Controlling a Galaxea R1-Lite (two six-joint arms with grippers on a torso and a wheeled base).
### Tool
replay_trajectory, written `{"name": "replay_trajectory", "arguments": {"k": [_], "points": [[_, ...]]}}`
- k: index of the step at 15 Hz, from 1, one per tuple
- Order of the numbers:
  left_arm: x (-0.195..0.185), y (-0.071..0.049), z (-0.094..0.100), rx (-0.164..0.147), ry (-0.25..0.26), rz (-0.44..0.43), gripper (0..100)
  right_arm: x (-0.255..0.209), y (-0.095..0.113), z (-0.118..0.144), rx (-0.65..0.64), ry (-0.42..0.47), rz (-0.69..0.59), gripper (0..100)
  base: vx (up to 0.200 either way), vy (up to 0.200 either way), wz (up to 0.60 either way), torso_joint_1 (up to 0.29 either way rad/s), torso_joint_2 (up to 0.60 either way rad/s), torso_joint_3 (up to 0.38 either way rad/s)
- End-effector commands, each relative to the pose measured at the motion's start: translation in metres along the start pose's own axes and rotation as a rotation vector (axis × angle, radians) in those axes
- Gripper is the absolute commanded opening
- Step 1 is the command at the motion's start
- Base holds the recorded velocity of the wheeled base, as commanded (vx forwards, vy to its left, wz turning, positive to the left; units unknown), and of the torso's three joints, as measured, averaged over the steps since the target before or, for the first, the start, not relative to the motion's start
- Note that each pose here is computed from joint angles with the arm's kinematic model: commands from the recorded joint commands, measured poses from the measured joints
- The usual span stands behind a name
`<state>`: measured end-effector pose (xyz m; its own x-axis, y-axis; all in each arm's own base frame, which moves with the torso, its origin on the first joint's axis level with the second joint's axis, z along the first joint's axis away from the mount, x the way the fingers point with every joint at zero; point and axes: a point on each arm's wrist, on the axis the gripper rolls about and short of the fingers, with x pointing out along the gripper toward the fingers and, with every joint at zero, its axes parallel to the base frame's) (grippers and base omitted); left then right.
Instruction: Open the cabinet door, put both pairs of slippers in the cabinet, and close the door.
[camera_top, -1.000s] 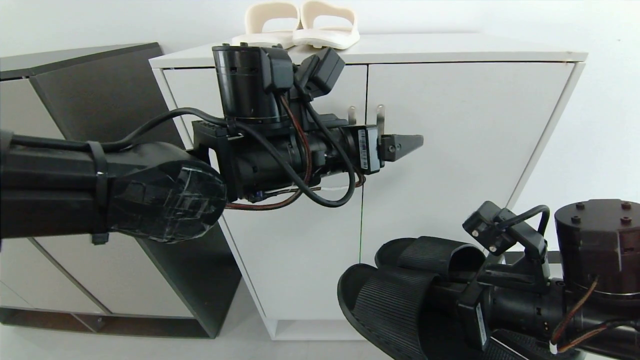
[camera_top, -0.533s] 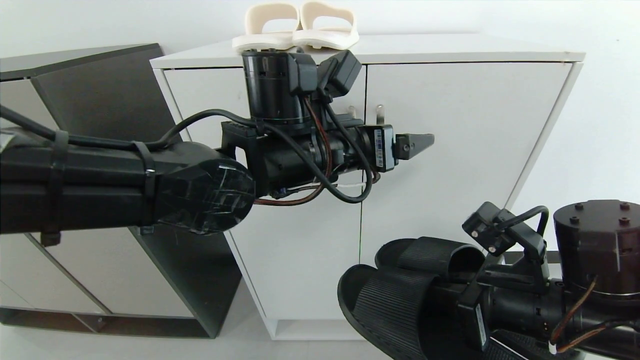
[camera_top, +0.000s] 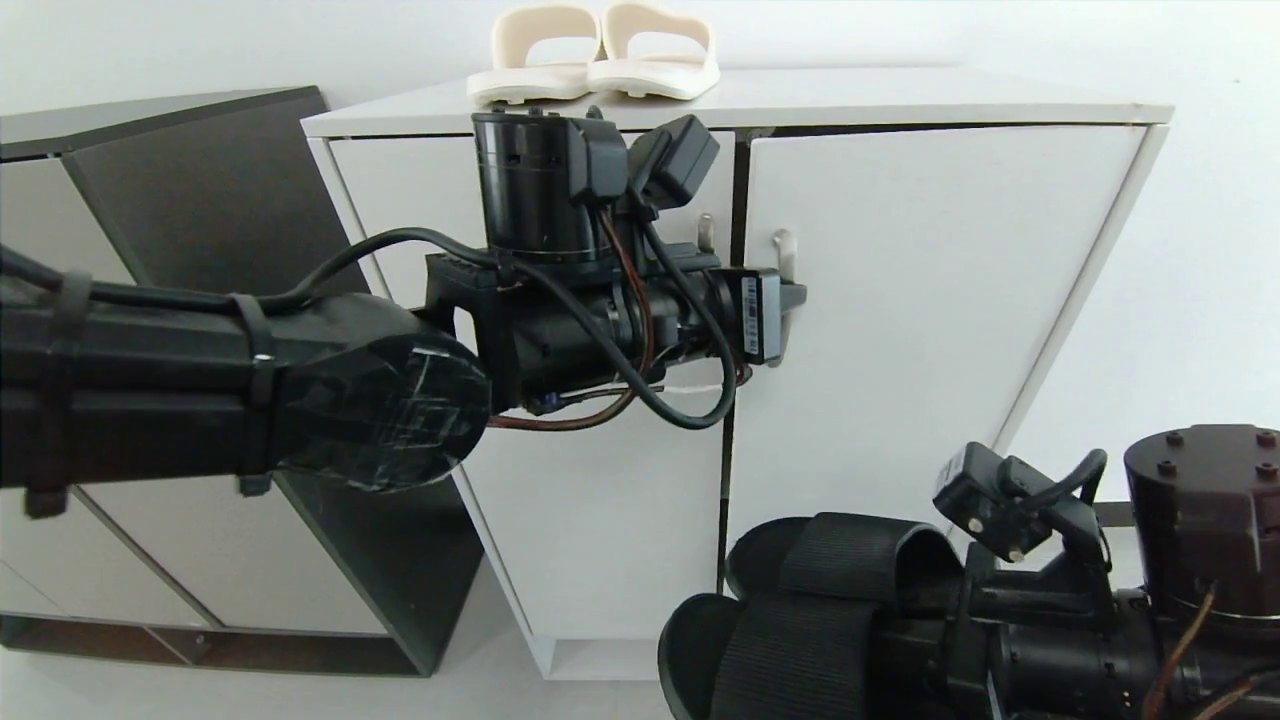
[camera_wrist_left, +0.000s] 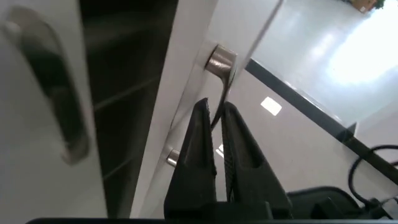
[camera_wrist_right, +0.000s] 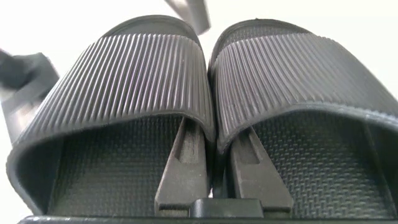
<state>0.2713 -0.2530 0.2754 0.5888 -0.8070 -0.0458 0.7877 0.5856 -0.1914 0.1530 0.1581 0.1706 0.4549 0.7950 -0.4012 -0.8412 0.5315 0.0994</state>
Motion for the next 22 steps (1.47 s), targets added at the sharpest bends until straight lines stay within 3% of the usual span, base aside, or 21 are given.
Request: {"name": "replay_trajectory", "arguments": {"k": [1, 2, 4, 7, 11, 12, 15, 20, 22], "points": [[-0.033, -0.024, 0.001, 0.0, 0.009, -0.059, 0, -0.01, 0.003, -0.005, -0.034, -0.006, 0.031, 0, 0.0, 0.0, 0.0, 0.0, 0.0, 0.0], [-0.034, -0.025, 0.0, 0.0, 0.013, -0.065, 0, -0.01, 0.003, -0.006, -0.036, -0.004, 0.031, 0, 0.0, 0.0, 0.0, 0.0, 0.0, 0.0], [-0.057, -0.042, -0.003, 0.003, 0.026, -0.107, 0, -0.01, 0.003, -0.01, -0.073, 0.008, 0.036, 0, 0.0, 0.0, 0.0, 0.0, 0.0, 0.0], [-0.077, -0.043, 0.001, 0.005, 0.008, -0.1, 0, -0.01, 0.003, -0.01, -0.073, 0.01, 0.036, 0, 0.0, 0.0, 0.0, 0.0, 0.0, 0.0], [-0.068, -0.012, 0.005, -0.019, -0.002, -0.008, 0, -0.009, 0.003, -0.011, -0.073, 0.013, 0.036, 0, 0.0, 0.0, 0.0, 0.0, 0.0, 0.0], [-0.059, -0.008, 0.006, -0.025, -0.011, -0.005, 0, -0.01, 0.003, -0.011, -0.074, 0.011, 0.035, 0, 0.0, 0.0, 0.0, 0.0, 0.0, 0.0], [-0.032, -0.005, 0.007, -0.047, -0.059, -0.022, 0, -0.009, 0.004, -0.011, -0.074, 0.015, 0.036, 0, 0.0, 0.0, 0.0, 0.0, 0.0, 0.0], [-0.018, -0.002, 0.002, -0.052, -0.072, -0.027, 0, -0.009, 0.007, -0.012, -0.08, 0.019, 0.051, 0, 0.0, 0.0, 0.0, 0.0, 0.0, 0.0], [-0.016, -0.007, 0.005, -0.108, -0.079, -0.045, 0, -0.009, 0.009, -0.013, -0.08, 0.026, 0.06, 0, 0.0, 0.0, 0.0, 0.0, 0.0, 0.0]]}}
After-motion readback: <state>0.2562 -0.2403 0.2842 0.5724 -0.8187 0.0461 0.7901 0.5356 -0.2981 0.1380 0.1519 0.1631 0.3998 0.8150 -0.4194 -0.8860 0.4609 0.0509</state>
